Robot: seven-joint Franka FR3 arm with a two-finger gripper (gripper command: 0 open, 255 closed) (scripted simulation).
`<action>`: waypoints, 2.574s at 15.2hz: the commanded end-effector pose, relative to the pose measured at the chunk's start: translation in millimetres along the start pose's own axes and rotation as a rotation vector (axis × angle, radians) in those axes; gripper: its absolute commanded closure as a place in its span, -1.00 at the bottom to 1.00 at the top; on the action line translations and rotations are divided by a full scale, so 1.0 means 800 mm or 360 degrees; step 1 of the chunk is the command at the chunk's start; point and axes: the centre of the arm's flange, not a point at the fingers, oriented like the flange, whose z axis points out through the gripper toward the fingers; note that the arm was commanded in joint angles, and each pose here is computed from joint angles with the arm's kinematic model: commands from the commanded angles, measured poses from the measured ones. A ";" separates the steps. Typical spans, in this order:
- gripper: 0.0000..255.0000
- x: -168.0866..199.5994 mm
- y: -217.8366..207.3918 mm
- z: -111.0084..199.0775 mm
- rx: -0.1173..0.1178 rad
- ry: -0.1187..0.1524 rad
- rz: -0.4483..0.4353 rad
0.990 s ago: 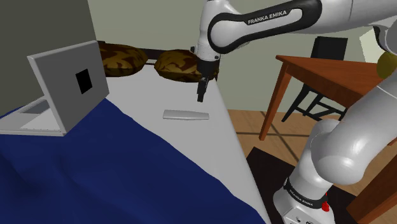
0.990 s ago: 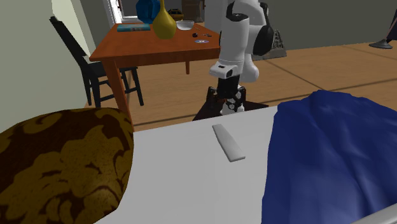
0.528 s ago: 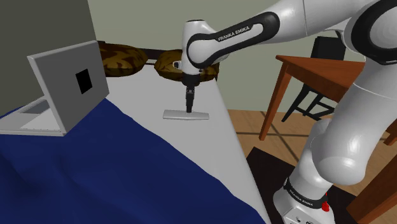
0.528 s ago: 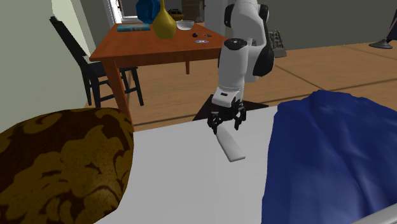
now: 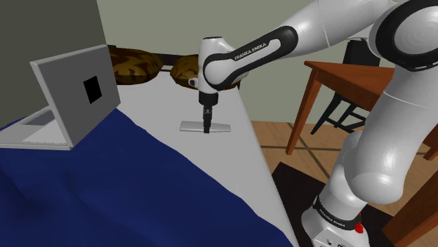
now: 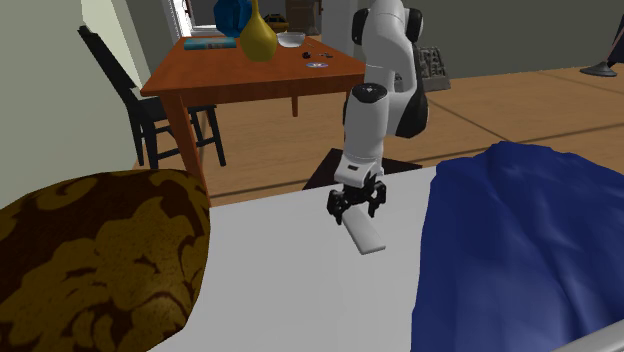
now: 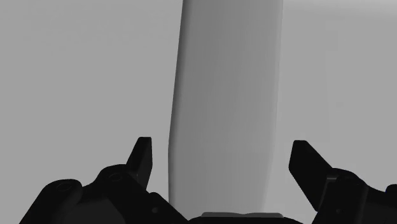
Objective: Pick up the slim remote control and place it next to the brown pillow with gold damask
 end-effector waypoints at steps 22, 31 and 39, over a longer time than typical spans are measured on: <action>1.00 0.001 0.000 -0.030 0.0000 0.0001 0.0000; 1.00 0.001 0.000 -0.090 0.0000 0.0001 0.0000; 1.00 0.001 -0.001 -0.143 0.0000 0.0001 0.0000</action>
